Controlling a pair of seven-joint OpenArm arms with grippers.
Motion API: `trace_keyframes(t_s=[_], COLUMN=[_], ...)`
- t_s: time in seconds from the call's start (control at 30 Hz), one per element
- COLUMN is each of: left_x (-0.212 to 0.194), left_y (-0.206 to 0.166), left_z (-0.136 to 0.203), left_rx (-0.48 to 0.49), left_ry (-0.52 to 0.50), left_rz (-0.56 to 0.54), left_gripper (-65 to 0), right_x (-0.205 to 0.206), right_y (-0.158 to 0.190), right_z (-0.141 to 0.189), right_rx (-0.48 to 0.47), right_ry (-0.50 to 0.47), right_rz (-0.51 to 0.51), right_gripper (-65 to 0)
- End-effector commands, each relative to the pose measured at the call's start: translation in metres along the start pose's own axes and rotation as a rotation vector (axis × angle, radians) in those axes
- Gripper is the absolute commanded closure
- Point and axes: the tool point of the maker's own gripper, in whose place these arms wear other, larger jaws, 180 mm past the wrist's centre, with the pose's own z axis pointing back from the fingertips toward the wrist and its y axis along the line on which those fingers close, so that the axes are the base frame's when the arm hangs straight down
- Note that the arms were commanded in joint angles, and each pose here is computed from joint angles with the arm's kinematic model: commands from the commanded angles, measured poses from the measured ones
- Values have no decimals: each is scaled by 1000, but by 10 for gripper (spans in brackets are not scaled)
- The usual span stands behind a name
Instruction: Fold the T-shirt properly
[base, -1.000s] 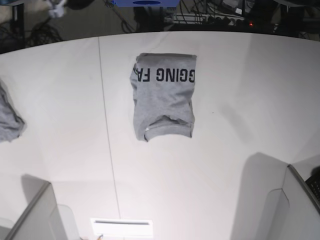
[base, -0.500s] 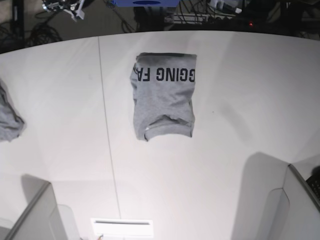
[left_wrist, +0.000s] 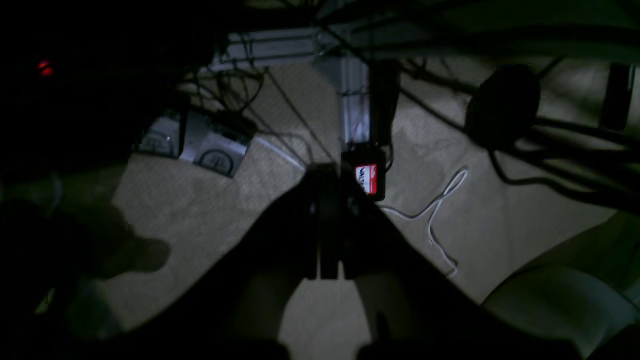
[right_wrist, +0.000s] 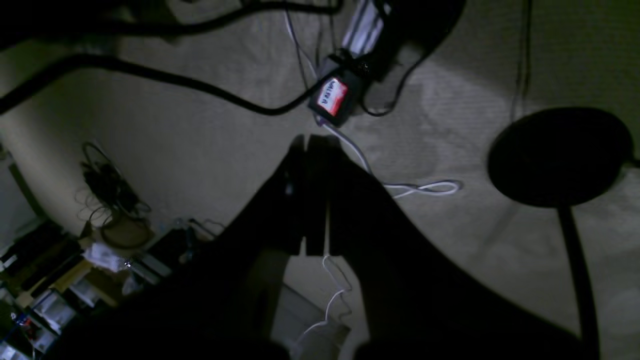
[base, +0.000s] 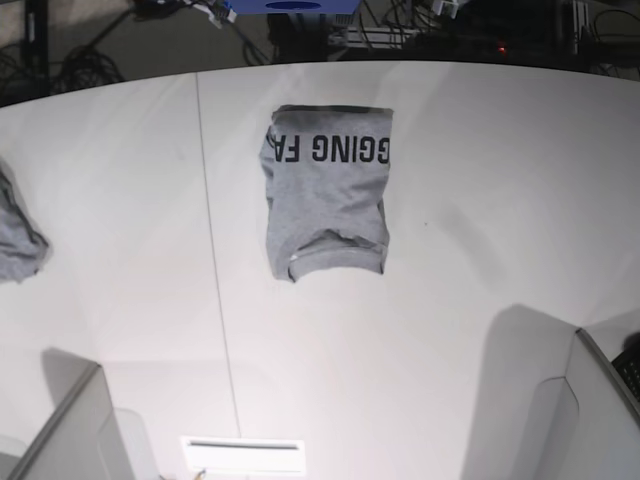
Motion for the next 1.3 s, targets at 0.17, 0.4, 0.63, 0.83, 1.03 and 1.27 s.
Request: trace_keyframes(t_s=[0.17,0.4,0.63,0.83,1.03,1.27], left_x=[-34,-34,-27,-29,-33,-19], left_y=[-16,-27,-30,-31,-57,-62], left_z=[7,4,1,1,-4,-10], left_rx=[-33,-50,-51,-51,-89,-102], left_ry=[78,75,57,59,65,41], left_rz=[32,38,49,52,70,59], left_gripper=[0,0,0,0,0,0], right_x=[-14,-15,-5,-2,4,11], right_y=[11,7,14,26,45,49], right_z=[-1,0,-5,-10,-17,-20], right_rx=[21,15,27,48,80,87], right_ry=[22,24,9,4,-6,-16], right_rz=[-11,-9,-13,-14,-14,-11], right_gripper=[0,0,0,0,0,0])
